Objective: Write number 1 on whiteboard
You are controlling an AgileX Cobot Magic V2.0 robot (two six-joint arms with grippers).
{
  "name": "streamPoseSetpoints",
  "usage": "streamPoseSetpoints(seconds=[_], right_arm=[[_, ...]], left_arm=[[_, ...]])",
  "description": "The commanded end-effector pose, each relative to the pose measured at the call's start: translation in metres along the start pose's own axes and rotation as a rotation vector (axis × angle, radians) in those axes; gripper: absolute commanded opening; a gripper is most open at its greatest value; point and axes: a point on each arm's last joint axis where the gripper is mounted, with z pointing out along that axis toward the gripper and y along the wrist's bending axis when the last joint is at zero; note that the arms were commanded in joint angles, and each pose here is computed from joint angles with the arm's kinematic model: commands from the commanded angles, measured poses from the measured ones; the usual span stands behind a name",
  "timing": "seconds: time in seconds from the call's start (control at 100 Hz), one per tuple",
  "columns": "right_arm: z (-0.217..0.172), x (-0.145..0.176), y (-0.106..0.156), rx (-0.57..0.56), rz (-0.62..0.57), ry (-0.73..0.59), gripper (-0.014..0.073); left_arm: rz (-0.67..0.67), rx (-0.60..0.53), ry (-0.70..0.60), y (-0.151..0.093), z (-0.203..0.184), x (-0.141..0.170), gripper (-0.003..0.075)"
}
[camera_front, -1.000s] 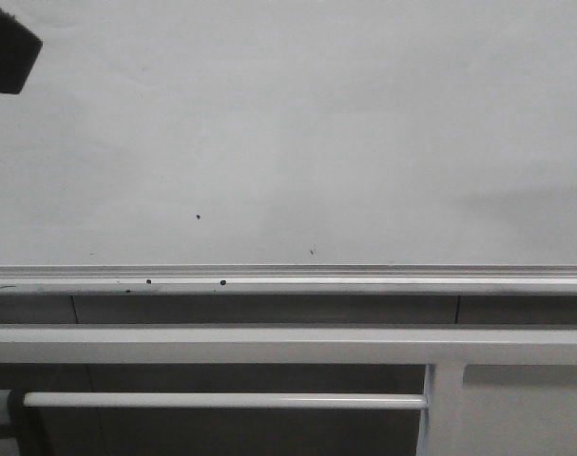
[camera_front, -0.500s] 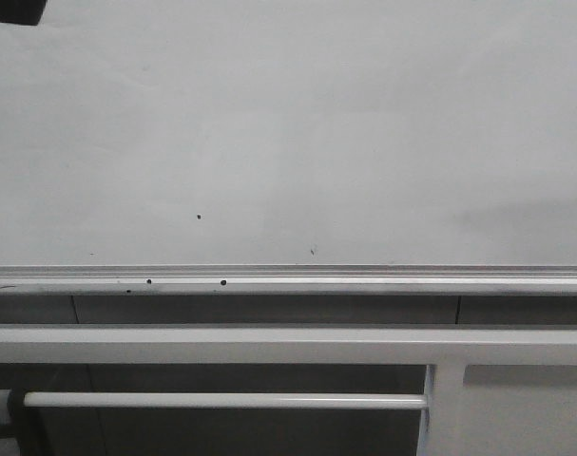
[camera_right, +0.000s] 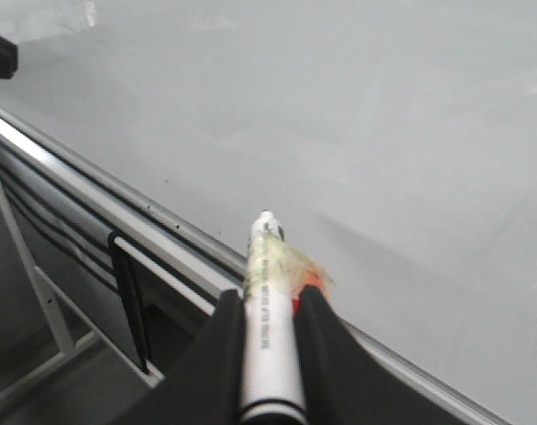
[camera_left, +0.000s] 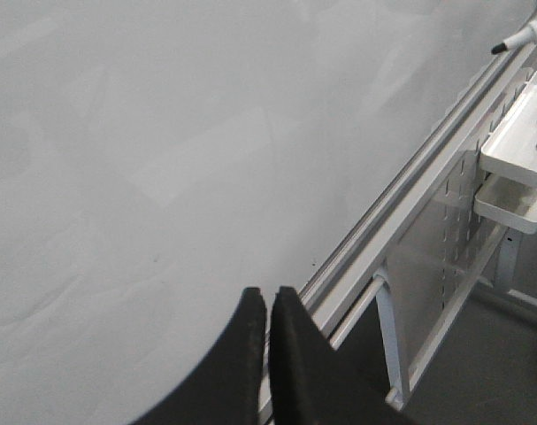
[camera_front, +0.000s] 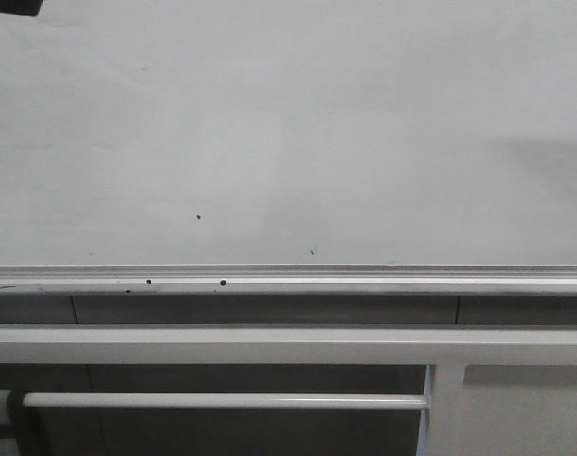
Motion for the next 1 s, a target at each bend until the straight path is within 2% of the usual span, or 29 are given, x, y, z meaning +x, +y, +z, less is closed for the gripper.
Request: streamPoseSetpoints(seconds=[0.0,0.13,0.26,0.47,0.59,0.99], right_arm=[[0.001,-0.016,-0.001,0.014,-0.012,-0.107,-0.0062],[0.016,-0.017,0.003,0.005,-0.034,-0.044,-0.0062],[0.032,-0.025,0.010,-0.027,-0.073,-0.066,-0.0061],[0.050,-0.027,0.015,-0.043,-0.107,-0.033,-0.0043],[0.054,-0.029,0.016,-0.040,-0.145,-0.042,-0.0042],[0.053,-0.035,0.011,0.016,-0.129,-0.091,-0.0043]], left_arm=[[0.008,0.012,-0.068,0.001,-0.004,-0.012,-0.0020],[0.009,0.005,-0.064,0.001,-0.004,-0.012,-0.0020],[-0.028,-0.014,-0.051,0.003,-0.004,-0.010,-0.0020],[-0.031,-0.029,-0.041,0.005,-0.004,-0.009,-0.0020],[-0.031,-0.031,-0.040,0.005,-0.004,-0.009,-0.0020],[-0.023,-0.044,-0.035,0.006,-0.004,-0.009,-0.0020]])
